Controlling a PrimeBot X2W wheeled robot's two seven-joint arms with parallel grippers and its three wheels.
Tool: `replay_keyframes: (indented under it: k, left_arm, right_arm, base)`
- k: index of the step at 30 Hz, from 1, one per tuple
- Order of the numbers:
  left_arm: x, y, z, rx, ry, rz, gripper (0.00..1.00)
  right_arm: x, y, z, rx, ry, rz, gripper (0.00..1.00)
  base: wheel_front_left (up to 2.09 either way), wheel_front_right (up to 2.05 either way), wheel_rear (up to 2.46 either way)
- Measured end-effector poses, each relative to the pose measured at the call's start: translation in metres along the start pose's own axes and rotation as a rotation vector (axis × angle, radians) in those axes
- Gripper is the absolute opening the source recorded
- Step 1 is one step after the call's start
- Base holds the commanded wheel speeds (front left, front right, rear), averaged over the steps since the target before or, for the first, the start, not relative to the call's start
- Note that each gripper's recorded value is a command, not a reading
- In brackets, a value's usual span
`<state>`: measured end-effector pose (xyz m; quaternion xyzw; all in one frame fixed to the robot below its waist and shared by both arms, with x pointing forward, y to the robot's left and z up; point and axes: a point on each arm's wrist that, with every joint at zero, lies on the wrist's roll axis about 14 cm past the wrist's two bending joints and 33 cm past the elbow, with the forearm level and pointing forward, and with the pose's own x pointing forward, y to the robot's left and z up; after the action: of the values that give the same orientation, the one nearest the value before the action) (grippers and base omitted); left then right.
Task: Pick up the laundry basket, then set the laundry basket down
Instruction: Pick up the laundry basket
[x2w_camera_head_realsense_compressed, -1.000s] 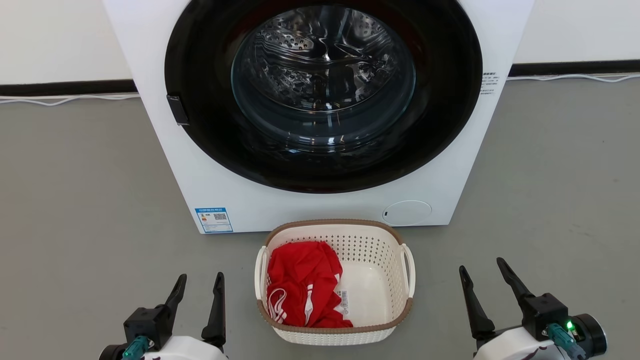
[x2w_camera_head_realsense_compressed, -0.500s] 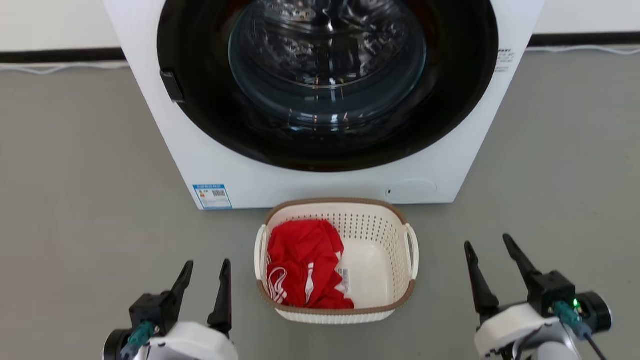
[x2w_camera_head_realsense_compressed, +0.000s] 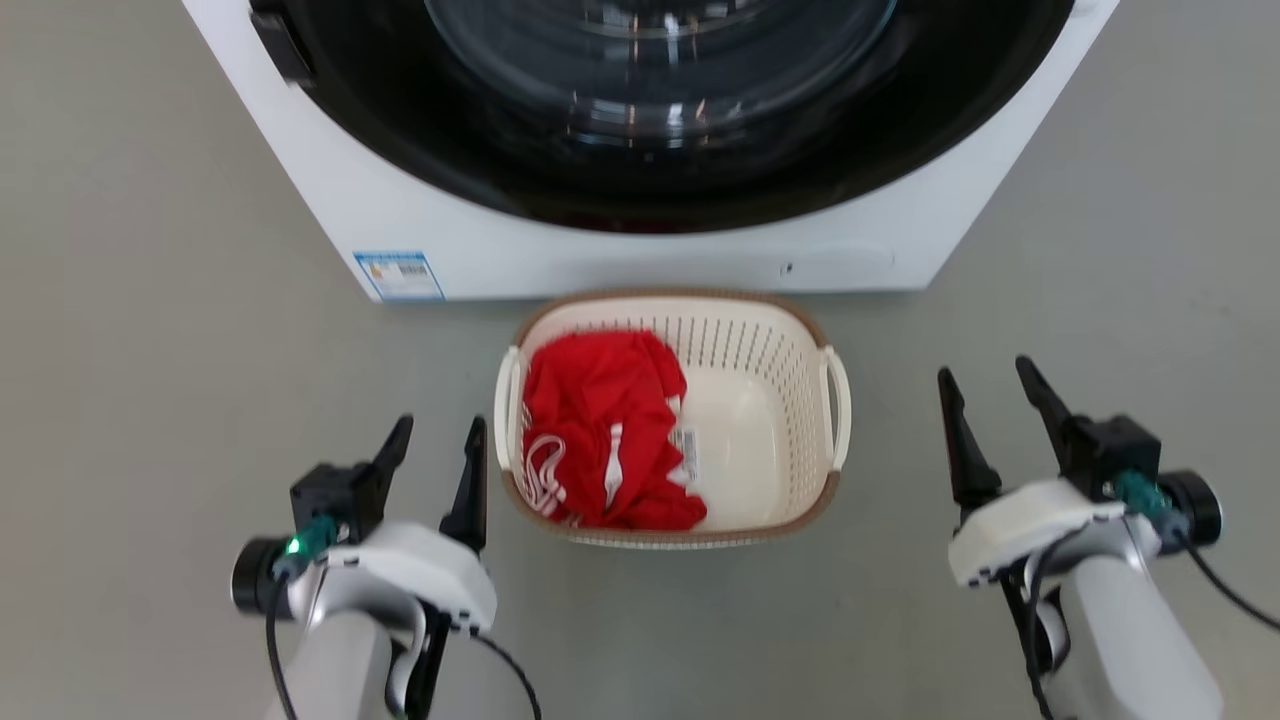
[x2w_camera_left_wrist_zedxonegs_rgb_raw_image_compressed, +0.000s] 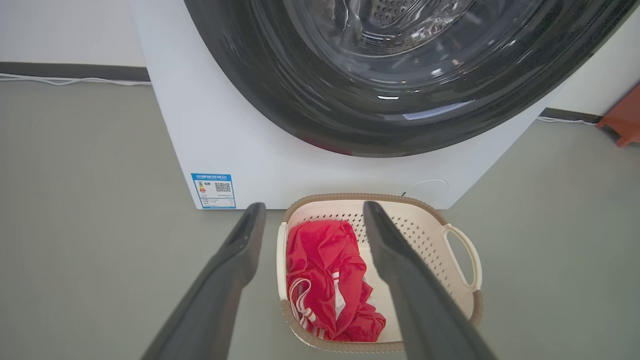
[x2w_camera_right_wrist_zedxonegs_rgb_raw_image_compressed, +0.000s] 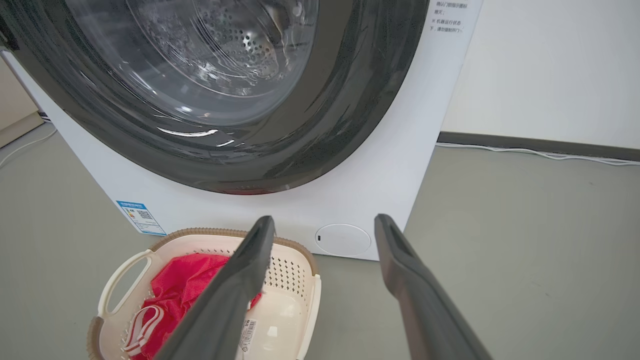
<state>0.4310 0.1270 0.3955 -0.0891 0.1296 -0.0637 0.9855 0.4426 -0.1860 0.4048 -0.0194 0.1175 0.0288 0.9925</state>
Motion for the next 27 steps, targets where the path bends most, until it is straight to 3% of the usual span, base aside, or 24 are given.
replay_keyframes:
  k: [14, 27]
  left_arm:
    - [0.084, 0.003, -0.056, 0.030, 0.160, -0.043, 1.00]
    - [0.118, 0.019, -0.120, 0.057, 0.317, -0.036, 1.00]
  right_arm:
    - [0.073, -0.001, -0.076, 0.037, 0.208, -0.004, 1.00]
    - [0.109, 0.013, -0.145, 0.022, 0.360, 0.036, 1.00]
  base:
    - [0.00, 0.00, 0.00]
    - [0.00, 0.00, 0.00]
